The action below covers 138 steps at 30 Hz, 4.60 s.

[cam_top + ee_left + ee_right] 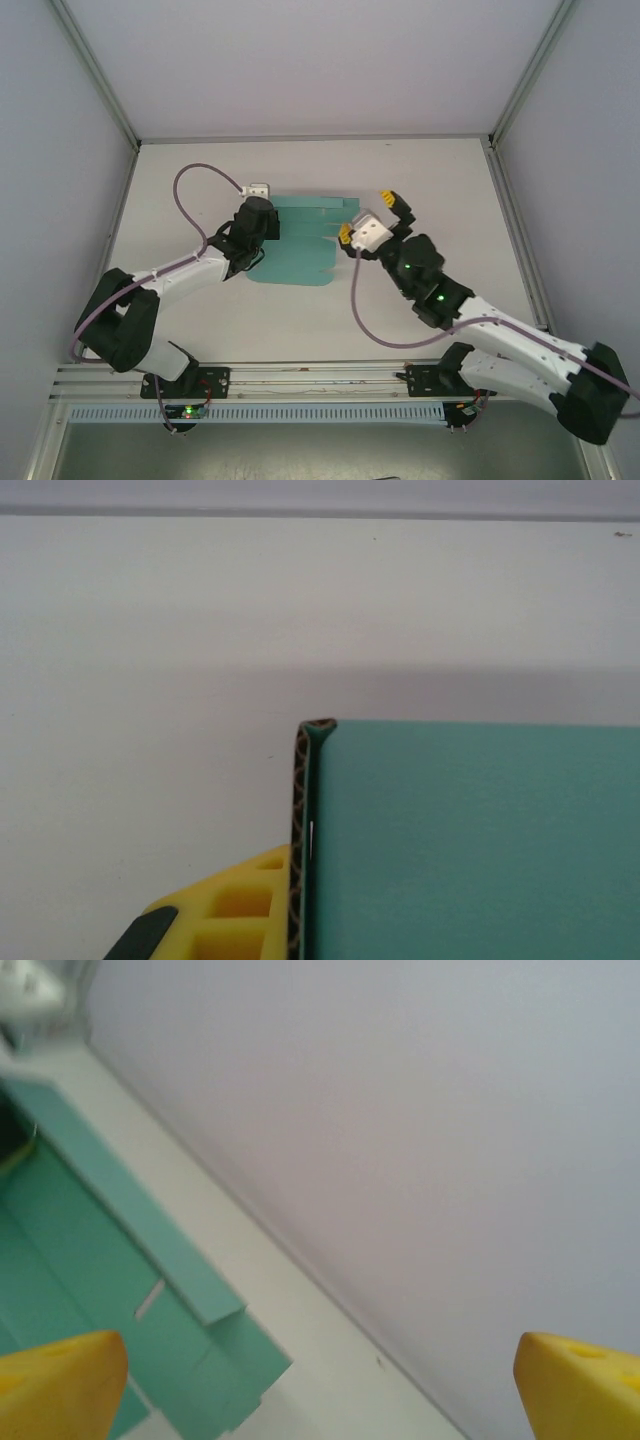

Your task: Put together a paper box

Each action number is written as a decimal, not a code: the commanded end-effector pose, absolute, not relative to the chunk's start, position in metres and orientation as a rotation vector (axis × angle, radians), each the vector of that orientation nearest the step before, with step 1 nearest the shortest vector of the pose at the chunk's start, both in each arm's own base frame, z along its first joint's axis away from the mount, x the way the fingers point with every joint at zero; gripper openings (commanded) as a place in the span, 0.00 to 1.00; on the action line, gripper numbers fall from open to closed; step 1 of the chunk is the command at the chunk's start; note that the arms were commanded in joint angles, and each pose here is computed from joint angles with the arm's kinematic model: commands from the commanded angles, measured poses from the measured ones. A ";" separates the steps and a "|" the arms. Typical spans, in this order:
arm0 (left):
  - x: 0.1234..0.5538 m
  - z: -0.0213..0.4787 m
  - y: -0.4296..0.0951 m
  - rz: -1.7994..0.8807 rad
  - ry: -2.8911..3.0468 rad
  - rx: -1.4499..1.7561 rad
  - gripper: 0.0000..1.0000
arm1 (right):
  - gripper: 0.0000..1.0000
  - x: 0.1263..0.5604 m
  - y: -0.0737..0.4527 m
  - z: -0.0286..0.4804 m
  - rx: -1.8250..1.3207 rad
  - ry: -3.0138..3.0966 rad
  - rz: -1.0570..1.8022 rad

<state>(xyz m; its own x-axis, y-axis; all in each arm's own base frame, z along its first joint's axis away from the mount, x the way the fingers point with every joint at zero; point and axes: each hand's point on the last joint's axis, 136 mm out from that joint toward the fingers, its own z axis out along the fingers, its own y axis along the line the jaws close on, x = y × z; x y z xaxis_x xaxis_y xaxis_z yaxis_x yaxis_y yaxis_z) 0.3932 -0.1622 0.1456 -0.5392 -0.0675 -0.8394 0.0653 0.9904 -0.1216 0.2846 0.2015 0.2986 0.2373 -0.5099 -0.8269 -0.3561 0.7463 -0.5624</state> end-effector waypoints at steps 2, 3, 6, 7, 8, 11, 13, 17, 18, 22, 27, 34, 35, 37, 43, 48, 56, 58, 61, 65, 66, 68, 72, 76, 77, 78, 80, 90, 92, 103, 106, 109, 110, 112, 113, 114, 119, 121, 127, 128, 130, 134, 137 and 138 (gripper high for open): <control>0.381 0.145 -0.165 -0.216 2.137 0.020 0.00 | 0.98 0.296 0.188 0.319 -0.650 1.406 -0.005; 0.379 0.146 -0.166 -0.233 2.133 0.024 0.00 | 0.98 0.304 0.182 0.324 -0.604 1.429 -0.005; 0.376 0.151 -0.169 -0.269 2.123 0.035 0.00 | 0.99 0.331 0.173 0.319 -0.540 1.513 0.004; 0.376 0.153 -0.169 -0.276 2.118 0.026 0.00 | 0.98 0.337 0.176 0.313 -0.548 1.533 0.015; 0.376 0.153 -0.169 -0.278 2.120 0.023 0.00 | 0.98 0.341 0.181 0.307 -0.567 1.546 0.027; 0.376 0.153 -0.169 -0.280 2.125 0.017 0.00 | 0.98 0.352 0.199 0.283 -0.612 1.599 0.065; 0.377 0.153 -0.171 -0.284 2.132 0.018 0.00 | 0.98 0.354 0.214 0.264 -0.675 1.625 0.067; 0.377 0.151 -0.175 -0.304 2.142 0.022 0.00 | 0.98 0.360 0.229 0.238 -0.709 1.657 0.061; 0.377 0.151 -0.175 -0.312 2.141 0.020 0.00 | 0.98 0.362 0.230 0.233 -0.704 1.666 0.068; 0.377 0.153 -0.182 -0.368 2.137 0.019 0.00 | 0.98 0.367 0.243 0.215 -0.675 1.674 0.141; 0.377 0.151 -0.192 -0.424 2.146 0.034 0.00 | 0.98 0.375 0.263 0.228 -0.499 1.560 0.295; 0.377 0.157 -0.188 -0.433 2.135 -0.027 0.00 | 0.99 0.385 0.260 0.240 -0.180 1.462 0.141; 0.377 0.158 -0.186 -0.425 2.132 -0.032 0.00 | 0.98 0.383 0.256 0.241 -0.157 1.460 0.124; 0.376 0.159 -0.182 -0.415 2.121 -0.055 0.00 | 0.99 0.376 0.250 0.237 -0.154 1.488 0.133; 0.379 0.168 -0.170 -0.369 2.087 -0.098 0.00 | 0.99 0.342 0.215 0.197 -0.277 1.755 0.058; 0.377 0.174 -0.171 -0.387 2.071 -0.070 0.00 | 0.98 0.309 0.150 0.164 -0.151 1.938 0.040; 0.375 0.183 -0.184 -0.477 2.058 -0.024 0.00 | 0.98 0.312 0.136 0.140 -0.060 1.995 0.220; 0.375 0.183 -0.184 -0.478 2.060 -0.026 0.00 | 0.98 0.322 0.146 0.145 -0.070 1.978 0.245; 0.375 0.179 -0.185 -0.480 2.065 -0.018 0.00 | 0.98 0.338 0.161 0.154 -0.059 1.950 0.293; 0.373 0.177 -0.187 -0.491 2.066 -0.002 0.00 | 0.98 0.350 0.176 0.164 -0.076 1.909 0.336; 0.374 0.176 -0.186 -0.483 2.070 -0.004 0.00 | 0.98 0.351 0.181 0.167 -0.091 1.904 0.358; 0.374 0.173 -0.186 -0.470 2.075 0.004 0.00 | 0.98 0.351 0.194 0.169 -0.146 1.905 0.389; 0.375 0.168 -0.184 -0.448 2.082 0.014 0.00 | 0.98 0.347 0.212 0.171 -0.251 1.897 0.346; 0.373 0.168 -0.188 -0.467 2.083 0.041 0.00 | 0.99 0.347 0.210 0.168 -0.279 1.914 0.251; 0.373 0.168 -0.190 -0.478 2.079 0.049 0.00 | 0.98 0.348 0.213 0.169 -0.296 1.911 0.250; 0.373 0.168 -0.191 -0.482 2.078 0.059 0.00 | 0.98 0.349 0.216 0.171 -0.317 1.906 0.235; 0.372 0.167 -0.191 -0.471 2.083 0.071 0.00 | 0.98 0.355 0.215 0.173 -0.348 1.900 0.148; 0.363 0.162 -0.195 -0.457 2.081 0.196 0.00 | 0.98 0.356 0.212 0.176 -0.665 1.858 -0.249; 0.363 0.161 -0.195 -0.455 2.087 0.206 0.00 | 0.98 0.357 0.216 0.179 -0.700 1.829 -0.327; 0.354 0.148 -0.205 -0.430 2.097 0.315 0.00 | 0.98 0.374 0.192 0.200 -0.532 1.797 -0.560; 0.355 0.143 -0.203 -0.392 2.120 0.318 0.00 | 0.98 0.372 0.193 0.205 -0.504 1.787 -0.494; 0.357 0.140 -0.209 -0.383 2.128 0.340 0.00 | 0.98 0.365 0.221 0.200 -0.640 1.767 -0.377; 0.357 0.140 -0.211 -0.382 2.132 0.345 0.00 | 0.98 0.364 0.228 0.196 -0.682 1.766 -0.365; 0.359 0.139 -0.214 -0.368 2.136 0.344 0.00 | 0.98 0.365 0.236 0.191 -0.728 1.768 -0.399; 0.359 0.139 -0.216 -0.364 2.138 0.350 0.00 | 0.98 0.366 0.239 0.186 -0.753 1.773 -0.438; 0.359 0.139 -0.217 -0.362 2.140 0.355 0.00 | 0.98 0.368 0.241 0.183 -0.768 1.773 -0.486; 0.359 0.145 -0.221 -0.395 2.131 0.319 0.00 | 0.98 0.380 0.243 0.171 -0.754 1.774 -0.677; 0.359 0.147 -0.223 -0.414 2.126 0.312 0.00 | 0.98 0.381 0.245 0.171 -0.726 1.777 -0.672; 0.362 0.153 -0.214 -0.392 2.122 0.227 0.00 | 0.98 0.378 0.240 0.186 -0.565 1.761 -0.601; 0.364 0.154 -0.211 -0.377 2.124 0.212 0.00 | 0.98 0.376 0.236 0.189 -0.535 1.764 -0.577; 0.365 0.154 -0.206 -0.351 2.123 0.185 0.00 | 0.98 0.370 0.230 0.189 -0.533 1.772 -0.527; 0.367 0.152 -0.196 -0.318 2.127 0.139 0.00 | 0.98 0.355 0.207 0.181 -0.572 1.831 -0.438; 0.367 0.152 -0.190 -0.312 2.132 0.116 0.00 | 0.98 0.336 0.188 0.170 -0.621 1.893 -0.367; 0.366 0.152 -0.189 -0.309 2.133 0.117 0.00 | 0.98 0.329 0.181 0.168 -0.629 1.907 -0.342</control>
<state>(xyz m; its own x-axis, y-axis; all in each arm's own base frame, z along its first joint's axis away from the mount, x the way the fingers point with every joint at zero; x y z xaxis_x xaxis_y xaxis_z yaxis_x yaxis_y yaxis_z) 0.3726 -0.1872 0.1530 -0.5343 -0.0623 -0.8430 0.1850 0.9645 -0.1886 0.3435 0.1825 0.1650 -0.3192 -0.6469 -0.6925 -0.1987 0.7602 -0.6186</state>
